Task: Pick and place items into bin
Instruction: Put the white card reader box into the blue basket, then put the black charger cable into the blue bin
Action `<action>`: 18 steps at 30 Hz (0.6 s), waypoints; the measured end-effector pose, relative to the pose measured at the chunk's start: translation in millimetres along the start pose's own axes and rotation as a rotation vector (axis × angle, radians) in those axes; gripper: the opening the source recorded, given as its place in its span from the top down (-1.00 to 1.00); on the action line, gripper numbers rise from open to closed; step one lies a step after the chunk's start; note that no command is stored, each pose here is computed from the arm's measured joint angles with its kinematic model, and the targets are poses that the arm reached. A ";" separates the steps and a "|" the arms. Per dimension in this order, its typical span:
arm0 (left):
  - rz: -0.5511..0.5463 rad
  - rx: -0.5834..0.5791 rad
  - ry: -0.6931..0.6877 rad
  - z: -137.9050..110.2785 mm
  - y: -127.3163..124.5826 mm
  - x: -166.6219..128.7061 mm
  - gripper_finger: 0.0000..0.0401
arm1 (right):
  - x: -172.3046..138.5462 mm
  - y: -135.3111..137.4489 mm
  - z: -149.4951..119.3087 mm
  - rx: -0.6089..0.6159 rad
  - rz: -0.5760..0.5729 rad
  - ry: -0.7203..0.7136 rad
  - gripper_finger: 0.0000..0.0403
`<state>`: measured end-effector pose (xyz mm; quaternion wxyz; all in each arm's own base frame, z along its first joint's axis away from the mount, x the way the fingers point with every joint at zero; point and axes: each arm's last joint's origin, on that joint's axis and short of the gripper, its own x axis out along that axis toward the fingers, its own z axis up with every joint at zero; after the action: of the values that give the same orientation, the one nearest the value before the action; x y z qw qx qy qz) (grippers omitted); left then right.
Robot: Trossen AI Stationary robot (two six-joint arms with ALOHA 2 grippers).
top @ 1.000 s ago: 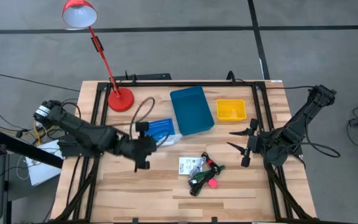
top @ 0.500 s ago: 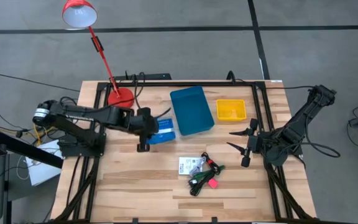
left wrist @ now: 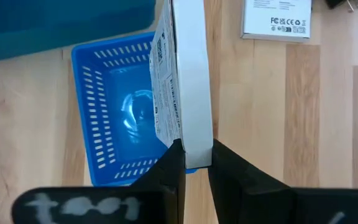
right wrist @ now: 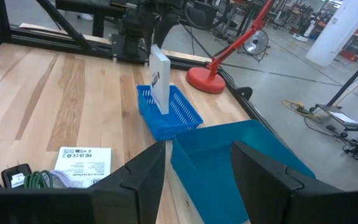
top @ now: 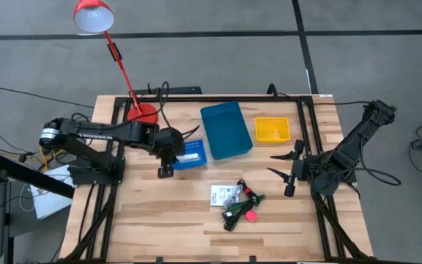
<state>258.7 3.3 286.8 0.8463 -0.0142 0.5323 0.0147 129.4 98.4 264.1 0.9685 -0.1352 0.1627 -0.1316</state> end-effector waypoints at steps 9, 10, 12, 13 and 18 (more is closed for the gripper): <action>0.061 -0.003 -0.004 0.3 1.8 -0.1 0.71 | 0.0 -0.1 -0.3 -0.003 0.000 0.002 0.12; 0.061 -0.004 -0.004 0.3 1.8 -0.1 0.68 | 0.0 -0.1 -0.3 -0.003 0.000 0.002 0.12; 0.062 -0.006 -0.007 0.5 1.8 -0.1 0.64 | 0.0 0.0 -0.3 -0.003 0.000 0.002 0.12; 0.062 -0.007 -0.007 0.5 1.8 -0.1 0.63 | 0.0 -0.1 -0.3 -0.003 0.000 0.002 0.12; 0.063 -0.008 -0.009 0.7 1.8 -0.2 0.62 | 0.0 -0.1 -0.3 -0.003 0.000 0.002 0.12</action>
<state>259.1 5.2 287.2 0.8477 -0.0006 0.5286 0.0436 129.3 98.3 263.9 0.9681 -0.1365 0.1637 -0.1317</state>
